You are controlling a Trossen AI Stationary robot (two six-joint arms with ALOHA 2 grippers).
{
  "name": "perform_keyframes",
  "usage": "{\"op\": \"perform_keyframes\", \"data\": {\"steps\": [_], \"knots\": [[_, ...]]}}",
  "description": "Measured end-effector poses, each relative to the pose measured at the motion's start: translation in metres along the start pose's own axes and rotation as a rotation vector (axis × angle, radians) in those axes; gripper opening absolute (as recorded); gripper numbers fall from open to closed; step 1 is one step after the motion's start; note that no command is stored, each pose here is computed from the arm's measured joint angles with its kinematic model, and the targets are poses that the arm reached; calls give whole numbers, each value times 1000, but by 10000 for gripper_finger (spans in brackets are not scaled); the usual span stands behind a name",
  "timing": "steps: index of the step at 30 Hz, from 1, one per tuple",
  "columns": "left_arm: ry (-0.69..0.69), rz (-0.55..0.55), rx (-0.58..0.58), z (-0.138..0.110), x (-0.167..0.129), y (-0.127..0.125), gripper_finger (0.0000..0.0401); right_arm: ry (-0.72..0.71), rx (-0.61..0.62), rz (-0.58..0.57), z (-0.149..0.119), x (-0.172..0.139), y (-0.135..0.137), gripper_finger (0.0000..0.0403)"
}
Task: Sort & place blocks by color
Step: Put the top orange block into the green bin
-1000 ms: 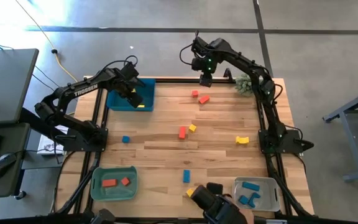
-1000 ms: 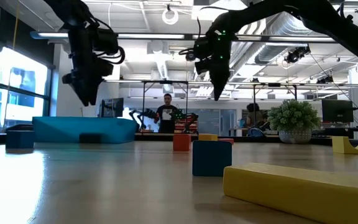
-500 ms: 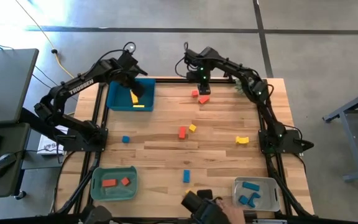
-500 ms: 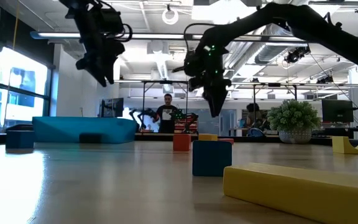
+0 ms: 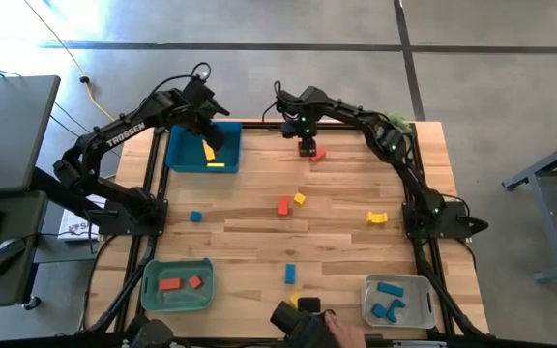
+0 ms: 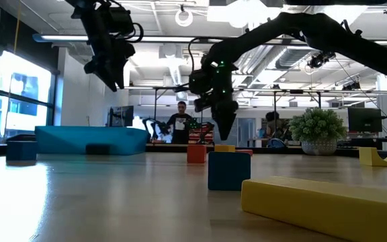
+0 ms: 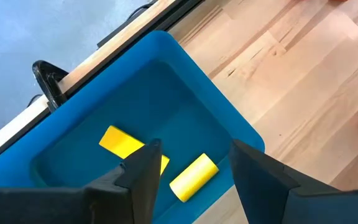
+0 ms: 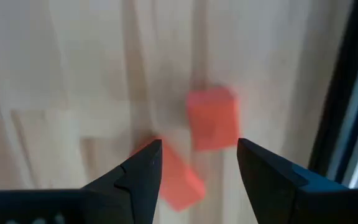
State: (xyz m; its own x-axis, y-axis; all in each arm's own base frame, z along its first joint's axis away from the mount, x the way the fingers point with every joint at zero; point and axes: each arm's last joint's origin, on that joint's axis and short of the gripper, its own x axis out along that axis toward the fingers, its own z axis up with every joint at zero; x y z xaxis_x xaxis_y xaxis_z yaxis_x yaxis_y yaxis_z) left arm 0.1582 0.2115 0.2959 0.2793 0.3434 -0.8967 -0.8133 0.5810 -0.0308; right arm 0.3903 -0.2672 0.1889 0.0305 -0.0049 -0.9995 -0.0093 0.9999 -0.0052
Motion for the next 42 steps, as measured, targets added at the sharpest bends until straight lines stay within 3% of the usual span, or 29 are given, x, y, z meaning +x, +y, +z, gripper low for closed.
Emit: {"op": "perform_keyframes", "data": {"steps": [9, 24, 27, 32, 42], "knots": [[1, 1, 0, 0, 0, 0, 175, -46, -52, 12, 3, 7, -5, 195], [1, 4, 0, 0, 0, 0, 175, 19, -30, -12, 2, 33, -15, 193], [0, 4, 0, 0, 0, 0, 175, 21, -5, -10, 2, 34, -15, 173], [0, 4, 0, 0, 0, 0, 174, 21, 22, 23, 1, 34, -13, 103], [2, -50, -18, 0, 0, -1, 174, -11, 120, 135, 5, 17, -2, 103]]}}
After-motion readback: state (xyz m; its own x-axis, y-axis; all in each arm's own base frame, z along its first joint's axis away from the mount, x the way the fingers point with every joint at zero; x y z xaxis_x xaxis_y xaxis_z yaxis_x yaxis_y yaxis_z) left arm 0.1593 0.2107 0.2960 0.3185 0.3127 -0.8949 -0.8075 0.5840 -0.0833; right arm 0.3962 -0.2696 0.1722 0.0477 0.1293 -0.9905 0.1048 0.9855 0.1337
